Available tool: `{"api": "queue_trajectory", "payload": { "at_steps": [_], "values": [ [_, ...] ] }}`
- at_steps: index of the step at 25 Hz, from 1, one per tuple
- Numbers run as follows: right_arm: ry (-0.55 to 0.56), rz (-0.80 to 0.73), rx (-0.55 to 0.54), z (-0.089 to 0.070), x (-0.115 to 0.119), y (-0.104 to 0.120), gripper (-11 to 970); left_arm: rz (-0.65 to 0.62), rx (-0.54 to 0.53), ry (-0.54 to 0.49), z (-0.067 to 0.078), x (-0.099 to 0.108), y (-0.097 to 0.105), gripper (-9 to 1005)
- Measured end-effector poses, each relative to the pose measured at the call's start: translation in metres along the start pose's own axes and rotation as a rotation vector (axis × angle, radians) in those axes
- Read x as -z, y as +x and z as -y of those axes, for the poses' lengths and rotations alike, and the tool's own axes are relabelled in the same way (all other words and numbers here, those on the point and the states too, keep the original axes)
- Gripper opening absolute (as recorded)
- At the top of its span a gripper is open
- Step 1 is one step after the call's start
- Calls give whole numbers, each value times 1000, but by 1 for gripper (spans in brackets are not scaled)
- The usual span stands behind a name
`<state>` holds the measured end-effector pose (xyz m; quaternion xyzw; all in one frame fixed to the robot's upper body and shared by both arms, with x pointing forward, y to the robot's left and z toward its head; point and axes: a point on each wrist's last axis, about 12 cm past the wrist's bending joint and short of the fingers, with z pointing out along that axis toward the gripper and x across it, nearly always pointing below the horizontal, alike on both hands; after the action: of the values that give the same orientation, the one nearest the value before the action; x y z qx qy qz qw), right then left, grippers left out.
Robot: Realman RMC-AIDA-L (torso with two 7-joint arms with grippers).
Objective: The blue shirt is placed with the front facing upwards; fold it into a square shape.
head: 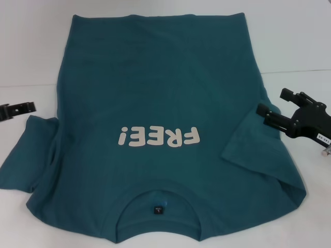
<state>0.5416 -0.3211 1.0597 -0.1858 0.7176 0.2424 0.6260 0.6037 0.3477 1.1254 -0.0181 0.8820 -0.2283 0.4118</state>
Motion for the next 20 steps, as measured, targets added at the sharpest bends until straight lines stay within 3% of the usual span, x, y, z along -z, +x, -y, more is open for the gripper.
{"api": "queue_trajectory", "payload": {
  "at_steps": [4, 9, 14, 20],
  "values": [
    [-2, 2, -3, -1, -1, 0, 919, -74, -48, -48, -1, 5, -14, 841],
    [-1, 3, -1, -2, -2, 1, 919, -173, -81, -29, 13, 7, -27, 841],
    [-2, 13, -12, -3, -3, 2, 920, -286, -126, 3, 26, 5, -21, 841],
    [-6, 22, -16, -4, -6, 1, 920, -291, -144, -49, 21, 4, -13, 841]
  ]
}}
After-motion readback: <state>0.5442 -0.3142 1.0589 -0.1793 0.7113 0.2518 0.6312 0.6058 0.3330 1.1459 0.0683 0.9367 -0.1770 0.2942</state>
